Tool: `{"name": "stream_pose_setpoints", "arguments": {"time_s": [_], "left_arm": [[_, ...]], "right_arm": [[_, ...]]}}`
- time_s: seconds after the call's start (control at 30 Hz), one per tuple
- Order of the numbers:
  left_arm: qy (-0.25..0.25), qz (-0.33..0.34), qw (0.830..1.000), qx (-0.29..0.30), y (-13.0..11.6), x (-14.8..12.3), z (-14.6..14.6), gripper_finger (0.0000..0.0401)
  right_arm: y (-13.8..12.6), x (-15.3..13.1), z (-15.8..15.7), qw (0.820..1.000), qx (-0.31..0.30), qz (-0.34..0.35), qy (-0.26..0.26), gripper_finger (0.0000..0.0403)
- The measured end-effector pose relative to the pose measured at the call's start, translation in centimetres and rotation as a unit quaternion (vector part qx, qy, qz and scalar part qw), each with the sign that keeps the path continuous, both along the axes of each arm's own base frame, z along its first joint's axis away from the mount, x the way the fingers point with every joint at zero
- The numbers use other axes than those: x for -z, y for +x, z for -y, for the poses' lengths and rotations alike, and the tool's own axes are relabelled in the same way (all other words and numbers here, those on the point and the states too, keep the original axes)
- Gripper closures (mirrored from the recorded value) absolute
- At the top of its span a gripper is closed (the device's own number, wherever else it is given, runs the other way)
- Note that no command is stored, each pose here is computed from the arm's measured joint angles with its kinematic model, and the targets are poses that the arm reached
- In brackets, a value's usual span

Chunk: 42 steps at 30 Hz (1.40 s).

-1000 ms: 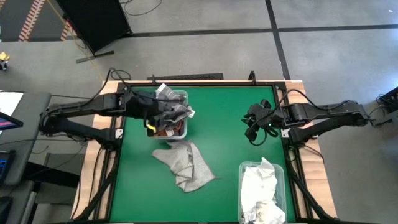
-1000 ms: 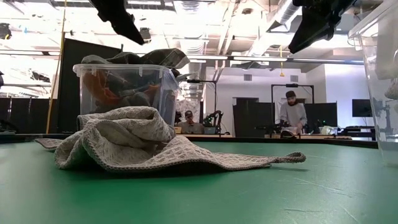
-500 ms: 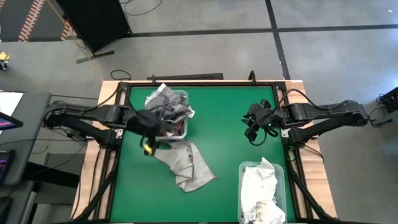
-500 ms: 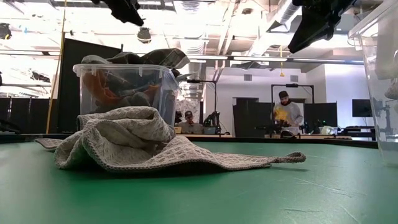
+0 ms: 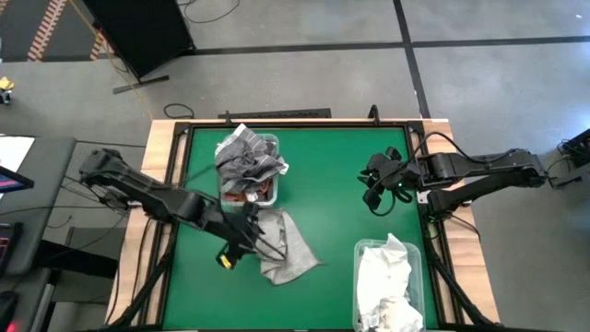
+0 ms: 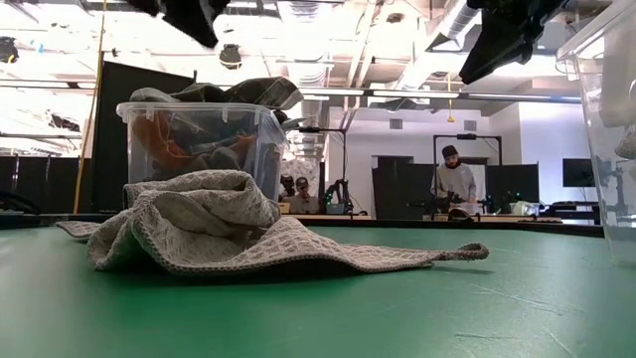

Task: Sort towels by color in basket
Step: Put the light gray towel into the top transparent bin

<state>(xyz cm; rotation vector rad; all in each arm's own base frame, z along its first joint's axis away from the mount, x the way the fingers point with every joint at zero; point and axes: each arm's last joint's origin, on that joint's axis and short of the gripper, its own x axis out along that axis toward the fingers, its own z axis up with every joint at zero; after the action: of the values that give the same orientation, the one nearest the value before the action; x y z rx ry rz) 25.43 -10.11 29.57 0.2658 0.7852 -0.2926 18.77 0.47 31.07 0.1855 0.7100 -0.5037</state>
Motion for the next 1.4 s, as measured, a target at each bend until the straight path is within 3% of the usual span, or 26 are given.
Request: {"name": "stream_pose_setpoints", "arguments": {"time_s": [0.17,0.3,0.63,0.83,0.93,1.2,1.3,1.4], "left_arm": [[0.063,-0.045,0.997,-0.005,1.9,3.5,1.4,0.0124],[0.085,-0.073,0.994,-0.012,3.2,5.8,1.9,0.0101],[0.102,-0.093,0.990,-0.024,6.3,9.8,1.3,0.0059],[0.088,-0.121,0.989,-0.001,7.4,12.0,0.7,0.0048],[0.090,-0.131,0.987,0.007,7.8,13.0,0.4,0.0047],[0.020,-0.174,0.983,0.050,8.5,15.0,0.3,0.0051],[0.016,-0.180,0.982,0.049,8.4,15.1,0.4,0.0075],[0.015,-0.182,0.982,0.052,8.2,15.0,0.7,0.0130]], "right_arm": [[0.0,0.0,-0.2,1.000,-0.006,0.000,0.000,0.0285],[0.0,0.0,-0.5,1.000,-0.013,0.000,0.000,0.0285],[0.0,0.0,-0.6,1.000,-0.016,0.000,0.000,0.0285],[0.0,0.0,-0.6,1.000,-0.016,0.000,0.000,0.0285],[0.0,0.0,-0.6,1.000,-0.016,0.000,0.000,0.0285],[0.0,0.0,-0.6,1.000,-0.014,0.001,0.002,0.0285],[0.0,0.0,-0.6,1.000,-0.014,0.001,0.002,0.0285],[0.0,0.0,-0.6,1.000,-0.014,0.002,0.002,0.0285]]}}
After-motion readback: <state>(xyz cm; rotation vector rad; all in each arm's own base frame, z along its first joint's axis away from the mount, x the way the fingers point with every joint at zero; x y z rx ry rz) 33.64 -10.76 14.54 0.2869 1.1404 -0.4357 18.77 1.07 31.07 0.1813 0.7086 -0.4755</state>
